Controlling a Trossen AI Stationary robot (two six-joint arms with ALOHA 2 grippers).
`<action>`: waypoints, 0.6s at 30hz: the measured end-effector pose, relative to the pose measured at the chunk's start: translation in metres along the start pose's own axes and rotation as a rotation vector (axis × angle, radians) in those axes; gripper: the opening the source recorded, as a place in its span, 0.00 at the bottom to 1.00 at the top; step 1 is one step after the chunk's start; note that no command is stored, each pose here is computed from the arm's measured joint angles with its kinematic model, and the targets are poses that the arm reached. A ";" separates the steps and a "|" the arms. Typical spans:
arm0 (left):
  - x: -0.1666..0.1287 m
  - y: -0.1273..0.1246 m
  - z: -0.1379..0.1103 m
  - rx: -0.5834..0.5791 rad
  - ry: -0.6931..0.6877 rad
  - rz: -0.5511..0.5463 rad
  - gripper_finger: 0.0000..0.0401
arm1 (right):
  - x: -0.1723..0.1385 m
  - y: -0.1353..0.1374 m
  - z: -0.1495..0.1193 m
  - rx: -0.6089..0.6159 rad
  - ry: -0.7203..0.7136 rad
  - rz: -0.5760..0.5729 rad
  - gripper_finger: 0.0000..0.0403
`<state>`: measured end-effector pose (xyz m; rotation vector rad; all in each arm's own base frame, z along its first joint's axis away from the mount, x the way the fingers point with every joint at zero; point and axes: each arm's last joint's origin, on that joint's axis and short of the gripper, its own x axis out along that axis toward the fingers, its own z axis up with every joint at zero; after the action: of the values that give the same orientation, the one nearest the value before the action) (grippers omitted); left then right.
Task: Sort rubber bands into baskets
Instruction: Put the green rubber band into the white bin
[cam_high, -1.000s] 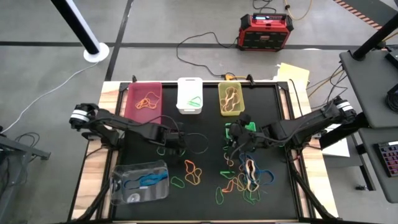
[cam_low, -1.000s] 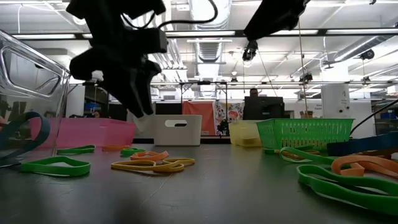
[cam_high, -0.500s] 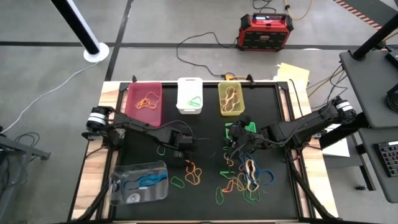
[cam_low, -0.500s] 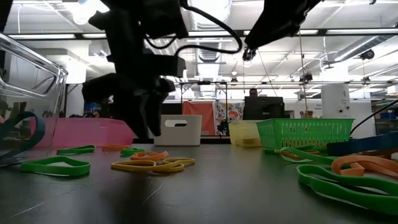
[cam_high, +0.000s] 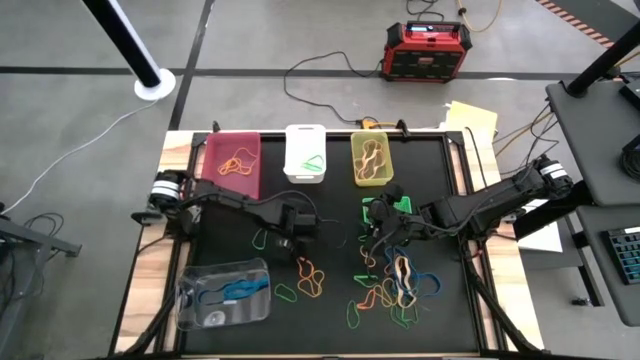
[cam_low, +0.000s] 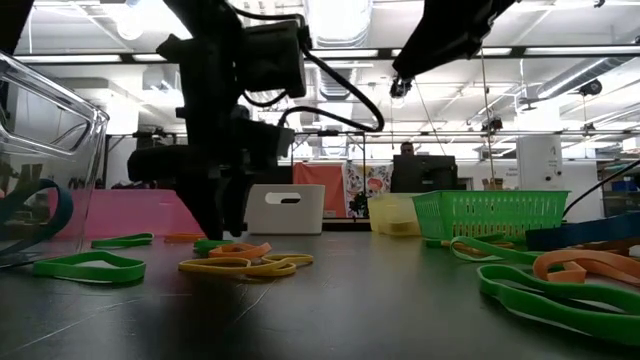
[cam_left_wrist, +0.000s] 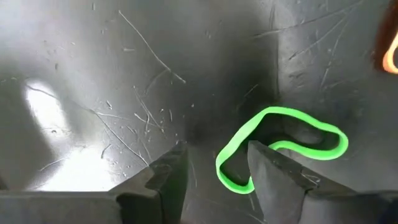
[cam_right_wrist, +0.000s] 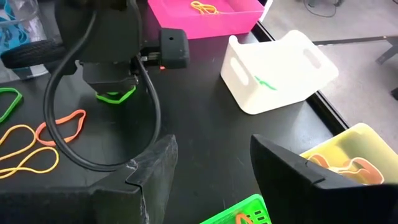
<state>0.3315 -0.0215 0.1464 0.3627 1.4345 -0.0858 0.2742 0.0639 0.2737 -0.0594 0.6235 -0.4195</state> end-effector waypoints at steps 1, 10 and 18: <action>0.000 0.001 0.000 0.007 0.001 0.001 0.37 | 0.000 0.000 0.000 0.000 -0.003 0.001 0.50; 0.009 0.002 0.000 0.029 0.017 -0.038 0.22 | 0.000 0.000 0.001 -0.003 -0.010 -0.022 0.50; 0.011 0.001 0.000 0.050 0.020 -0.046 0.01 | 0.000 0.000 0.001 -0.002 -0.012 -0.022 0.50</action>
<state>0.3335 -0.0193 0.1360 0.3721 1.4623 -0.1561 0.2744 0.0634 0.2741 -0.0706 0.6122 -0.4400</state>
